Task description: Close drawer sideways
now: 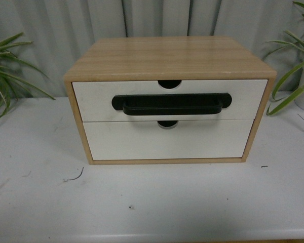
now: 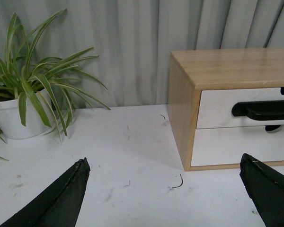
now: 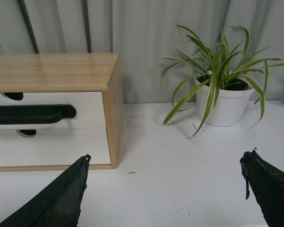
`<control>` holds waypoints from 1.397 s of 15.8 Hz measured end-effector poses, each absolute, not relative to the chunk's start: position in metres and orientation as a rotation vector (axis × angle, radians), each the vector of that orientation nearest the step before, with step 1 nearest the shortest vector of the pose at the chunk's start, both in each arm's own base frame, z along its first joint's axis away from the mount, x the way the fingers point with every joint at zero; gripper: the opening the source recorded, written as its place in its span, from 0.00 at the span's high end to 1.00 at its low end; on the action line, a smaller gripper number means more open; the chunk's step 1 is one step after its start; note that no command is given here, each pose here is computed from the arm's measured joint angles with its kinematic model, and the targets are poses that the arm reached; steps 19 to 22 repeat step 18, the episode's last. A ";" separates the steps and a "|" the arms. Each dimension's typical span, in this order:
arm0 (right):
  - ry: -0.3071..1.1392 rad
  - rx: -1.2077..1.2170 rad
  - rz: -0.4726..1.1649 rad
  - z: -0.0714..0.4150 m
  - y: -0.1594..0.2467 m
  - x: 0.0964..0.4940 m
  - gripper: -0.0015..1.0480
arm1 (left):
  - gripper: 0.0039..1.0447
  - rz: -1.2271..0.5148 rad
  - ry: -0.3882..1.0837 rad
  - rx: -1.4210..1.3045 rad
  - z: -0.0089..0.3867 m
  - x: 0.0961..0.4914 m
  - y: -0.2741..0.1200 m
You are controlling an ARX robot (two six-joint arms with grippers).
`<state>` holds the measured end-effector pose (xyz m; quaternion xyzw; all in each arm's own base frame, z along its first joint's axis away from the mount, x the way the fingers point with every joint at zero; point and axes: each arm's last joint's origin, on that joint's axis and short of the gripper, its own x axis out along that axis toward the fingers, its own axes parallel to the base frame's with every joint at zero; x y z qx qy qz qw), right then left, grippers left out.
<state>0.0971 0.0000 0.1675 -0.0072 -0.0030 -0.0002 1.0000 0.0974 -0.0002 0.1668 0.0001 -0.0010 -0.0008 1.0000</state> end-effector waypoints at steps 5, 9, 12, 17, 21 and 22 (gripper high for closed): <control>-0.006 -0.014 0.000 0.167 0.000 0.097 0.06 | 0.06 -0.002 -0.002 0.000 0.167 0.097 0.000; -0.006 -0.014 -0.001 0.167 0.000 0.097 0.06 | 0.06 -0.002 -0.002 0.000 0.167 0.097 0.000; -0.006 -0.014 0.000 0.167 0.000 0.097 0.06 | 0.06 -0.002 -0.002 0.000 0.167 0.097 0.000; -0.006 -0.014 -0.001 0.167 0.000 0.097 0.06 | 0.06 -0.002 -0.002 0.000 0.167 0.097 0.000; -0.006 -0.014 0.000 0.167 0.000 0.097 0.06 | 0.06 -0.002 -0.002 0.000 0.167 0.097 0.000; -0.006 -0.014 0.000 0.167 0.000 0.097 0.06 | 0.06 -0.002 -0.002 0.000 0.167 0.097 0.000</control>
